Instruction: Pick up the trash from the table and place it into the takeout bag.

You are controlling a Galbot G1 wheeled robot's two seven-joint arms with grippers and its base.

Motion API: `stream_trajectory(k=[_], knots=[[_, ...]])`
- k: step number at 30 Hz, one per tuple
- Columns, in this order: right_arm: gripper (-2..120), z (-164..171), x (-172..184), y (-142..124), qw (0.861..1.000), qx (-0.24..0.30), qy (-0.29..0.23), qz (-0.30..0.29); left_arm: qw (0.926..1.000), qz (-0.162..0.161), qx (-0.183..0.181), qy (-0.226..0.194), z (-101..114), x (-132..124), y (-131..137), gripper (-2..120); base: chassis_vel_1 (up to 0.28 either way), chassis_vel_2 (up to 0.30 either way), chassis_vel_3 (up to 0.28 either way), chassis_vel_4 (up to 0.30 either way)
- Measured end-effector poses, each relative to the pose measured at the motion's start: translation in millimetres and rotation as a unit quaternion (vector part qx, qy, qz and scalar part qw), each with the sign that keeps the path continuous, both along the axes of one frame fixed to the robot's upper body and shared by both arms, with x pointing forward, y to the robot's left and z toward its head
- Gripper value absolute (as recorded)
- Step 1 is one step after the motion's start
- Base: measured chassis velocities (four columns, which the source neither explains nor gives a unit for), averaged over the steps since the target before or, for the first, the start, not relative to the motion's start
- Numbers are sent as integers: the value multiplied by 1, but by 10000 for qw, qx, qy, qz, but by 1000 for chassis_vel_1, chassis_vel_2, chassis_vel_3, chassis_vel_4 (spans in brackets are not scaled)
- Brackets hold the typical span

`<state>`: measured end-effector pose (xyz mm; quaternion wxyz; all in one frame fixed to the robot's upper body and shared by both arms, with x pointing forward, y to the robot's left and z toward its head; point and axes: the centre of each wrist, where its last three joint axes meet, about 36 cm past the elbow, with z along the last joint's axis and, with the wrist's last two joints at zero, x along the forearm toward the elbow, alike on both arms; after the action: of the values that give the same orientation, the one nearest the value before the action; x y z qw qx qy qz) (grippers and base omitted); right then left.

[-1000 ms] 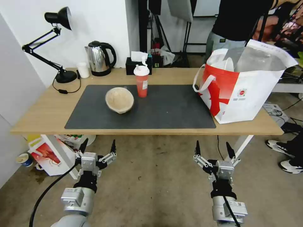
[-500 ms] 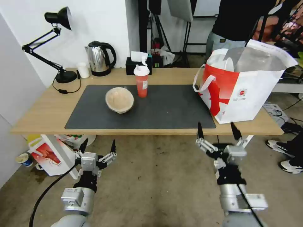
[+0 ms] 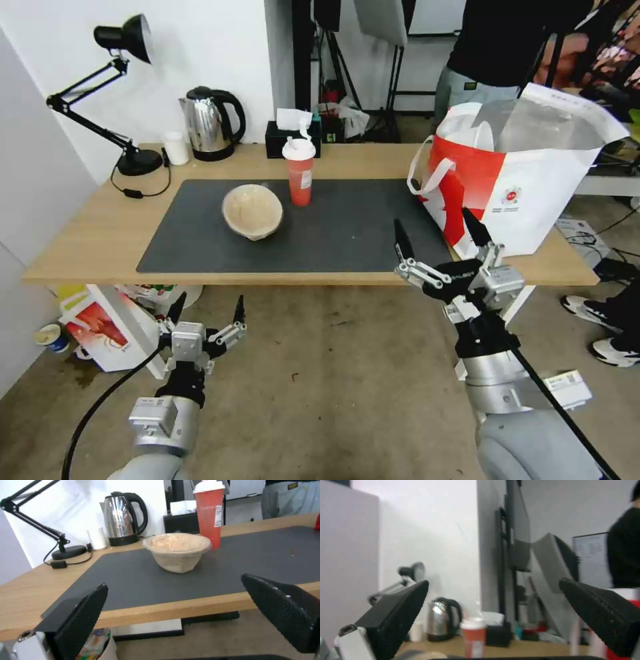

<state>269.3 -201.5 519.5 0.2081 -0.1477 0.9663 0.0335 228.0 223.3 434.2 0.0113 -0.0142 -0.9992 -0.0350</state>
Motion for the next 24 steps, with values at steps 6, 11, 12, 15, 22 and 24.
stream_trajectory(k=[6,11,12,15,22,24], knots=[[100,3,46,-7,9956,294,119,877,10000,0,0,0,0,0,0,100,0,0,0,0],[100,6,80,-9,9865,467,371,1523,10000,0,0,0,0,0,0,100,0,0,0,0],[100,8,89,-10,9842,516,434,1640,10000,0,0,0,0,0,0,100,0,0,0,0],[100,12,111,-13,9772,481,714,1939,10000,0,0,0,0,0,0,100,0,0,0,0],[100,10,146,-14,9641,539,1253,2279,10000,0,0,1,0,0,0,100,0,0,0,0],[100,11,153,-13,9628,503,1315,2306,10000,0,0,0,0,0,0,100,0,0,0,0]])
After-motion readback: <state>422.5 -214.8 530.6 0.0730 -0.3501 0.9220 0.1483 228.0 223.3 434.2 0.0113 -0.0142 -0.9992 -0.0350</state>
